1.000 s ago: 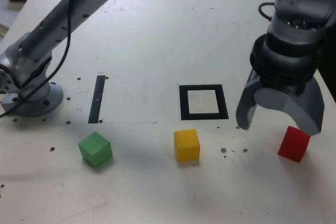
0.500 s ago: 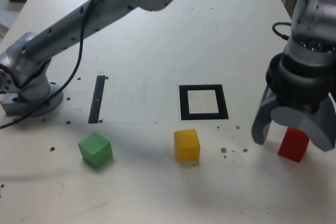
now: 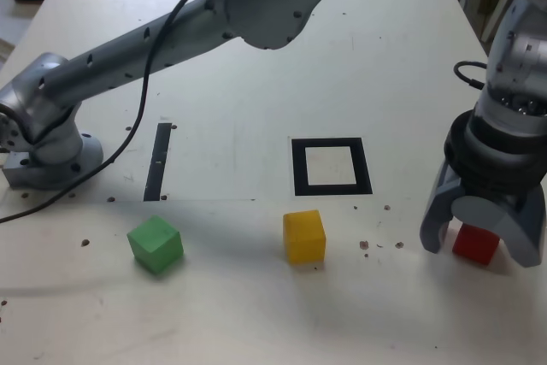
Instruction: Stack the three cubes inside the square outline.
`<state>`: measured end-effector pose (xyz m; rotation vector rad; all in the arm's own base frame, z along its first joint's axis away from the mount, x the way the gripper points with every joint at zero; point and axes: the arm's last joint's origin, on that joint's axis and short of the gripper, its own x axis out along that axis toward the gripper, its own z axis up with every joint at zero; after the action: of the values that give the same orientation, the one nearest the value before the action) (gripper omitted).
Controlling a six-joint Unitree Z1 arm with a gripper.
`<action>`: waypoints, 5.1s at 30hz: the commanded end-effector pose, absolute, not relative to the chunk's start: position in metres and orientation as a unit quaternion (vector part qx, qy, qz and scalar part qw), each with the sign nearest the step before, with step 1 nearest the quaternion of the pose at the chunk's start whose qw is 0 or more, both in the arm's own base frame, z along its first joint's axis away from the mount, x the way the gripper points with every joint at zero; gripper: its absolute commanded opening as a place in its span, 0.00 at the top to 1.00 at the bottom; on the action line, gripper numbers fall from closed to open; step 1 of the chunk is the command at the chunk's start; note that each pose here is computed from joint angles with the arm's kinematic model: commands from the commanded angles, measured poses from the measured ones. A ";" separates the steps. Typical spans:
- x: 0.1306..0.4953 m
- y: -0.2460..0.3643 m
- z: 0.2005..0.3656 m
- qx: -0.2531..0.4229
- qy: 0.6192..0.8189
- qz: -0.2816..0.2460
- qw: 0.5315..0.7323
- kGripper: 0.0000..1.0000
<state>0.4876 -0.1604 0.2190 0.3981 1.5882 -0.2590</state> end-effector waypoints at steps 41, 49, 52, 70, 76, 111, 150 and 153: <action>0.436 -0.143 0.289 0.161 0.710 -0.067 0.683 0.69; 0.410 -0.111 0.306 0.125 0.721 -0.025 0.681 0.69; 0.403 -0.095 0.306 0.108 0.721 -0.013 0.685 0.69; 0.364 -0.049 0.263 0.029 0.723 0.027 0.689 0.69; 0.359 -0.048 0.257 0.016 0.728 0.041 0.684 0.69; 0.363 -0.045 0.219 0.006 0.744 0.042 0.667 0.21; 0.309 -0.137 0.279 0.032 0.734 0.067 0.675 0.01; 0.310 -0.148 0.271 0.025 0.743 0.063 0.666 0.02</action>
<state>0.3073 -0.1425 0.2760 0.0586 1.6654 0.1461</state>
